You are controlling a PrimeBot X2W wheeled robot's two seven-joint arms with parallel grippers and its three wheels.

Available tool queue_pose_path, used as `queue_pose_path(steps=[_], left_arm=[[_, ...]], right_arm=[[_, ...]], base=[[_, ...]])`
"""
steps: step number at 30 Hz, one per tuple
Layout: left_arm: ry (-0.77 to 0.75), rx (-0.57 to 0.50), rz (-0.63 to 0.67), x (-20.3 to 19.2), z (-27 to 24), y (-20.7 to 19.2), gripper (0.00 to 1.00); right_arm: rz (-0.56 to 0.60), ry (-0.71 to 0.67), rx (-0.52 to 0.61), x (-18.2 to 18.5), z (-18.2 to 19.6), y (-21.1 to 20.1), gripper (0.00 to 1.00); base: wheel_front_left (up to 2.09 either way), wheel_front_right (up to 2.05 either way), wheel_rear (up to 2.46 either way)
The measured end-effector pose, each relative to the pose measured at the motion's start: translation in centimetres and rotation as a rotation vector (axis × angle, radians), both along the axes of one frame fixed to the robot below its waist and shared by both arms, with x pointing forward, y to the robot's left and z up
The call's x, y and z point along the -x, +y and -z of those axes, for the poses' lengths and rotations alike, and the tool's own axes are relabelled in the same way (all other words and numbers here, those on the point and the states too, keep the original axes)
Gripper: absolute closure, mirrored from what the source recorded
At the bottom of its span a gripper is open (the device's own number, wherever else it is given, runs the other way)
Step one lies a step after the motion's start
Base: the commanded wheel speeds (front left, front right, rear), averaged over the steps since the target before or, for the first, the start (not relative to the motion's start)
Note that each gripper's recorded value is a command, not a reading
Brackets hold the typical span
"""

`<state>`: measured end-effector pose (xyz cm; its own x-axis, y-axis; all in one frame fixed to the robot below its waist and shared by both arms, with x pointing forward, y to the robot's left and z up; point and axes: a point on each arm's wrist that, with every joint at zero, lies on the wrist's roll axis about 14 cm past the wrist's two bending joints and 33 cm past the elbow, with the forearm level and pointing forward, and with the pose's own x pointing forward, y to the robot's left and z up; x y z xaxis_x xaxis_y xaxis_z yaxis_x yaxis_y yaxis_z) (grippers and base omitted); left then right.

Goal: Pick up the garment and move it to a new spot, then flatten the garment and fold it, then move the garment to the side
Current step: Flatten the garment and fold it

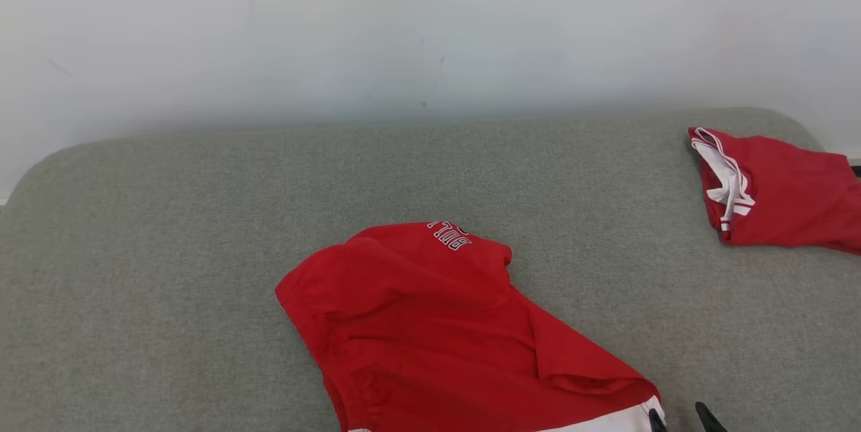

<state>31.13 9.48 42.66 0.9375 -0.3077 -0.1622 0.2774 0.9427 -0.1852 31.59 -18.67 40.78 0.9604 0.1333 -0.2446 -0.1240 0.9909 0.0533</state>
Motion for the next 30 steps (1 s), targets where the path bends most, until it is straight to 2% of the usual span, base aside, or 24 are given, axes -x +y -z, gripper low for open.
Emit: queue_pose_path(steps=[6, 14, 15, 16, 17, 18, 19, 20, 21, 22, 30], left_arm=[[0.067, 0.013, 0.062, 0.0, 1.7, -1.8, 0.00], [0.099, 0.011, 0.106, -0.3, 2.5, -3.0, 0.00], [0.100, 0.011, 0.108, -0.4, 2.6, -3.1, 0.00], [0.103, 0.013, 0.109, -0.5, 2.6, -3.1, 0.00], [0.106, 0.015, 0.110, -0.6, 2.7, -3.2, 0.00], [0.109, 0.017, 0.113, -0.6, 2.7, -3.3, 0.05], [0.115, 0.022, 0.114, -0.6, 2.8, -3.4, 0.40], [0.121, 0.027, 0.116, -0.6, 2.9, -3.5, 0.40], [0.123, 0.029, 0.120, -0.6, 3.0, -3.7, 0.82], [0.120, 0.031, 0.125, -0.7, 2.9, -3.8, 1.00], [0.060, 0.079, 0.083, -1.5, 0.8, -3.0, 1.00]], right_arm=[[-0.025, 0.088, 0.015, 0.2, 2.4, 0.3, 0.00], [-0.046, 0.129, 0.016, -0.4, 3.4, 0.7, 0.00], [-0.051, 0.139, 0.016, -0.5, 3.6, 0.9, 0.02], [-0.057, 0.154, 0.015, -0.4, 4.0, 1.0, 0.15], [-0.061, 0.168, 0.015, -0.3, 4.3, 1.2, 0.35], [-0.062, 0.176, 0.013, -0.3, 4.5, 1.3, 0.60], [-0.065, 0.178, 0.012, -0.4, 4.5, 1.4, 0.92], [-0.066, 0.178, 0.009, -0.7, 4.5, 1.4, 0.92], [-0.068, 0.177, 0.005, -0.9, 4.4, 1.6, 1.00], [-0.072, 0.174, 0.001, -1.1, 4.3, 1.7, 1.00], [-0.089, 0.093, -0.037, -1.9, 2.1, 2.6, 1.00]], base=[[0.00, 0.00, 0.00], [0.00, 0.00, 0.00], [0.00, 0.00, 0.00], [0.00, 0.00, 0.00], [0.00, 0.00, 0.00], [0.00, 0.00, 0.00], [0.00, 0.00, 0.00], [0.00, 0.00, 0.00], [0.00, 0.00, 0.00], [0.00, 0.00, 0.00], [0.00, 0.00, 0.00]])
